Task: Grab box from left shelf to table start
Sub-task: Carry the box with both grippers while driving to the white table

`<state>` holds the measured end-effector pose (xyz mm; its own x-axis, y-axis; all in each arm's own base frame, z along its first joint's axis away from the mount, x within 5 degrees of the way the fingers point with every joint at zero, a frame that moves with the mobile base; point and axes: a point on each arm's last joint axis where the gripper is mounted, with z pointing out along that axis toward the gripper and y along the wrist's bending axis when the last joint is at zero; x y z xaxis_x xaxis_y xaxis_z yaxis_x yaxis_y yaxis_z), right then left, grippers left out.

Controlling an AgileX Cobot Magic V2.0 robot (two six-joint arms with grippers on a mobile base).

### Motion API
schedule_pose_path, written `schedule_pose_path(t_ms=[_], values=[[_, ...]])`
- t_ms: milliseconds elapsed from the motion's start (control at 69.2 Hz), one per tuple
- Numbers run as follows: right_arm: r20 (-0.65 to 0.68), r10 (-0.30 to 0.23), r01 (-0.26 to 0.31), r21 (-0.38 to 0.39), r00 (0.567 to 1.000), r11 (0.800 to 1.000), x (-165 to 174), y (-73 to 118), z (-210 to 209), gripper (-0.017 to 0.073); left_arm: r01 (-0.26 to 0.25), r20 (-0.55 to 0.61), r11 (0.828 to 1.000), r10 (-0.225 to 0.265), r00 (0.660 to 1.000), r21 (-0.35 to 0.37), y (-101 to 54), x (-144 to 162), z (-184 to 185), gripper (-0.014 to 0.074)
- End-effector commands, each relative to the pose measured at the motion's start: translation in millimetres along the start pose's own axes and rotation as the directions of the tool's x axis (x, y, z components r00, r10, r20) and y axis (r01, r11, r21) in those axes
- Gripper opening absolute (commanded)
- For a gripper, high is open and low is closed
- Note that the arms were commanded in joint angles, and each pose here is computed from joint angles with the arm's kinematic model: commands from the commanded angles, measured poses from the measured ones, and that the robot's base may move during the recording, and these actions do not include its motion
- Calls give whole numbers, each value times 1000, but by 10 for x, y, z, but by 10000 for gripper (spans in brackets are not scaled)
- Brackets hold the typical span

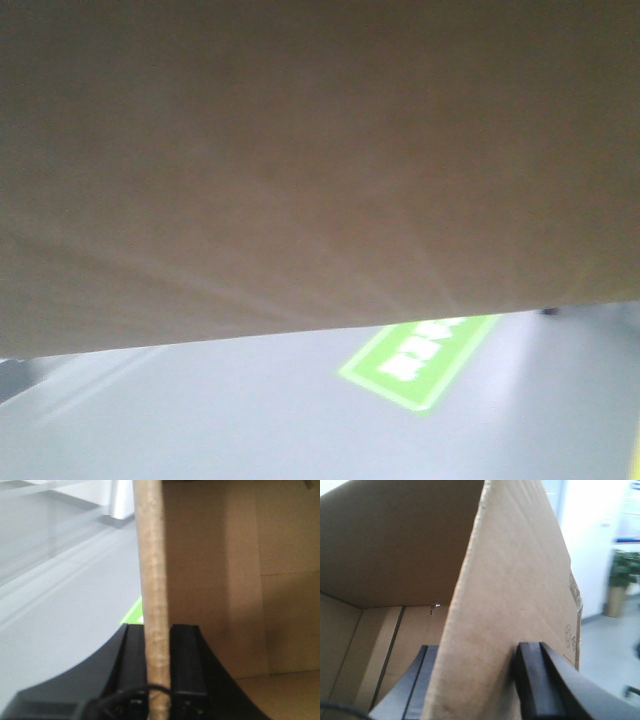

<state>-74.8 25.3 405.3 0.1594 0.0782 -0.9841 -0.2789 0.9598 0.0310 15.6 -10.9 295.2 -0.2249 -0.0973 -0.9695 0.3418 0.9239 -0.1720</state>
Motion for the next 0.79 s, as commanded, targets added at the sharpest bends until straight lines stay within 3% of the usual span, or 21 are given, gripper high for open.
schedule_pose_path(t_ms=[0,780], values=[[160,-32,25,45,987,999,-205,-30,-41,60,-126,-77,988,120,990,-85,83,38,27,-99],[160,-31,24,45,987,999,-205,-30,-41,60,-126,-77,988,120,990,-85,83,38,27,-99]])
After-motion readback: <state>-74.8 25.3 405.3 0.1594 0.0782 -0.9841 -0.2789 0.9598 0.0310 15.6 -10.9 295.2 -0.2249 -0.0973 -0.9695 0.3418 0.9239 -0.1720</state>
